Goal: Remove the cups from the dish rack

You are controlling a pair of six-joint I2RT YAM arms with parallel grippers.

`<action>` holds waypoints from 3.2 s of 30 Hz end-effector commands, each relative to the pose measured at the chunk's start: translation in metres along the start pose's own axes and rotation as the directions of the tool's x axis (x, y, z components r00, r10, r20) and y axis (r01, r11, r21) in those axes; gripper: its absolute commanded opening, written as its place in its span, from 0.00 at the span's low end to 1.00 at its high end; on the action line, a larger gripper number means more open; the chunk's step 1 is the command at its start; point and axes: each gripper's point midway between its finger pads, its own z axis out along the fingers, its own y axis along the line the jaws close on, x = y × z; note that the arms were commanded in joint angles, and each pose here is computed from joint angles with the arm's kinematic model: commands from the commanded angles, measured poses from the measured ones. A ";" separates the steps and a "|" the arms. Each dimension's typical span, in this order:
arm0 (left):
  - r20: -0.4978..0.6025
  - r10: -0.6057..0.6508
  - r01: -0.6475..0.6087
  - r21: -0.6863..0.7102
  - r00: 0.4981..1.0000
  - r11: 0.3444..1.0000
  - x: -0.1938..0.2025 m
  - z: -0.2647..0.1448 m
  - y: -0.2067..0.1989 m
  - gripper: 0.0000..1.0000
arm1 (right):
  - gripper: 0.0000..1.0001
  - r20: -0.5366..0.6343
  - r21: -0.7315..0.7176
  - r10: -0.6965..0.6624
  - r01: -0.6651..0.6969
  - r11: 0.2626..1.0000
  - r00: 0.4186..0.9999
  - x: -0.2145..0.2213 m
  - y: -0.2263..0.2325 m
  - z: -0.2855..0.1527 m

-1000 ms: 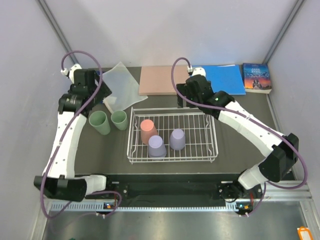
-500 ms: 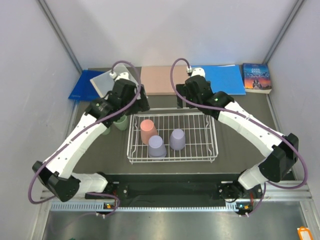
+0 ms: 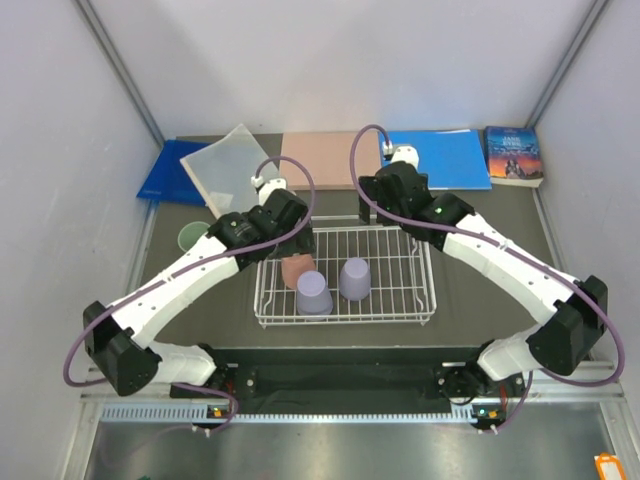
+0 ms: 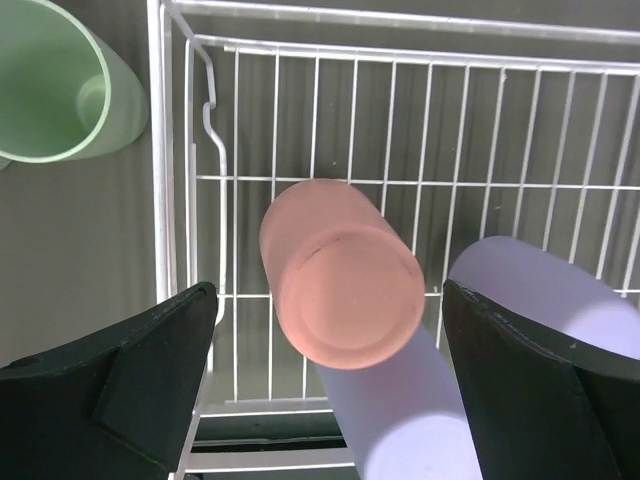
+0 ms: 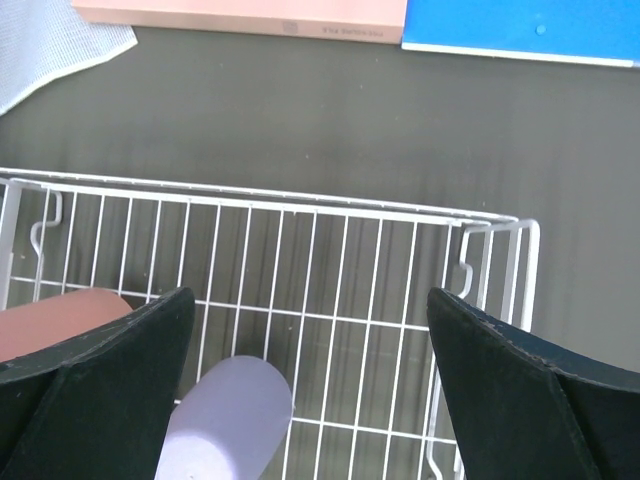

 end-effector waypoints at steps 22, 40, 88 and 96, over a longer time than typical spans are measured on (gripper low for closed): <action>0.042 0.012 -0.011 -0.021 0.999 1.000 -0.018 0.003 -0.007 0.00 | 0.97 0.077 -0.015 0.031 -0.030 0.999 0.997 -0.021 0.007 -0.011; 0.315 -0.278 0.103 0.475 0.908 0.874 -0.130 -0.104 -0.062 0.00 | 0.94 0.137 -0.420 0.329 -0.246 0.874 0.934 -0.067 0.041 -0.042; -0.240 -0.529 0.410 0.883 0.814 0.230 -0.130 -0.064 -0.066 0.03 | 0.00 -0.142 -0.911 0.447 -0.294 0.289 0.883 -0.084 0.101 -0.086; 0.018 -0.505 0.416 0.541 0.863 0.731 -0.126 -0.017 -0.006 0.99 | 0.00 0.101 -0.569 0.381 -0.261 0.780 0.919 -0.122 0.048 -0.038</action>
